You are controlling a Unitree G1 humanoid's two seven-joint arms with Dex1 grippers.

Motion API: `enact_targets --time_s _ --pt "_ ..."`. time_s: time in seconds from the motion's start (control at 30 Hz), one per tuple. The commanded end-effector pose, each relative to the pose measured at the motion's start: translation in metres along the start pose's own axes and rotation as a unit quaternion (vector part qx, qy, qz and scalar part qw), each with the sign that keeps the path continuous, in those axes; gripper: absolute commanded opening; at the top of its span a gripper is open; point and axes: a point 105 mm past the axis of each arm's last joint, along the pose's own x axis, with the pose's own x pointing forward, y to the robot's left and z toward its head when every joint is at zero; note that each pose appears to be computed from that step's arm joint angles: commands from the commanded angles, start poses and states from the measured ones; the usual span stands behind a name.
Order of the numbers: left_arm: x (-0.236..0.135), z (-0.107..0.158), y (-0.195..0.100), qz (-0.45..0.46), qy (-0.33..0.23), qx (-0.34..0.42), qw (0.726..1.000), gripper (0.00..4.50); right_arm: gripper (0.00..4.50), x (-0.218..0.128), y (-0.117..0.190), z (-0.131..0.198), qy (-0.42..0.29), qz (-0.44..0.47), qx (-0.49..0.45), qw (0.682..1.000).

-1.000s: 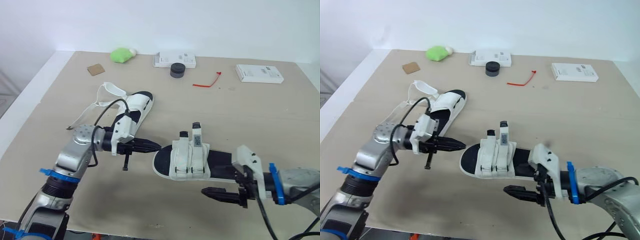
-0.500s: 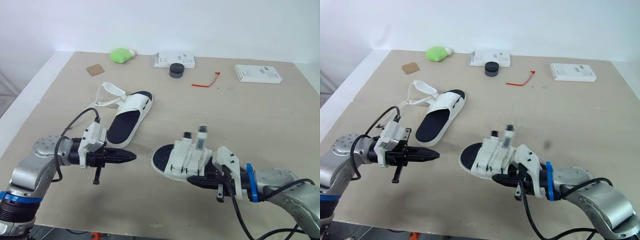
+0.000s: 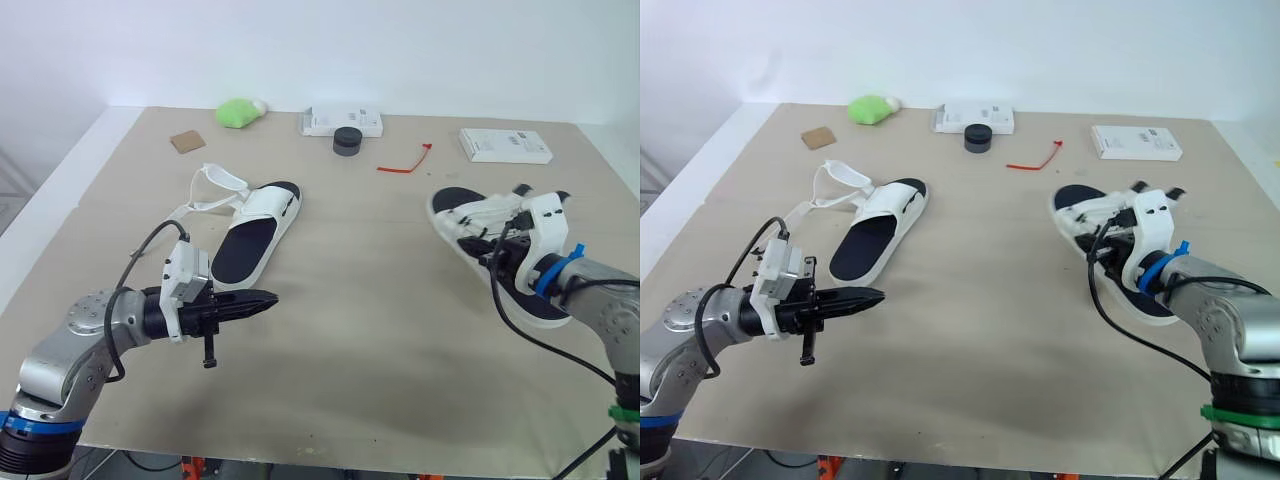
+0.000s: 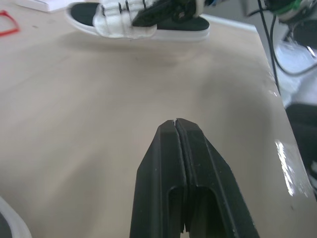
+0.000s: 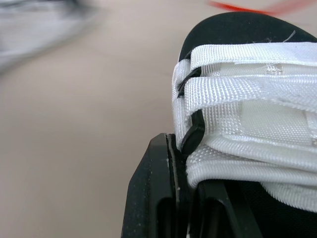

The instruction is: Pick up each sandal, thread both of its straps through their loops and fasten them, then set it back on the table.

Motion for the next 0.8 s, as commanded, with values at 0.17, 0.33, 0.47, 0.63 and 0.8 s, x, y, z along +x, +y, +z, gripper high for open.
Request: enact_targets --time_s 0.17,0.33,0.47,0.63,0.8 --pt "0.005 0.013 0.004 0.018 -0.022 0.02 0.999 0.0 0.14 0.03 -0.043 -0.019 0.031 -0.151 0.09 0.984" --pt "0.005 0.013 0.005 0.025 -0.024 0.02 0.999 0.0 0.14 0.035 -0.052 -0.015 0.012 -0.17 0.148 0.974" --pt "0.006 0.012 0.005 0.025 -0.024 0.019 0.999 0.0 0.14 0.039 -0.044 -0.023 0.027 -0.16 0.144 0.976" --pt "0.005 0.012 0.008 0.024 -0.023 0.018 0.999 0.0 2.18 0.035 -0.03 -0.022 0.032 -0.115 0.122 0.985" --pt "0.005 0.015 0.013 0.027 -0.033 0.009 0.999 0.0 2.93 0.014 -0.029 0.003 -0.001 -0.047 0.107 0.993"
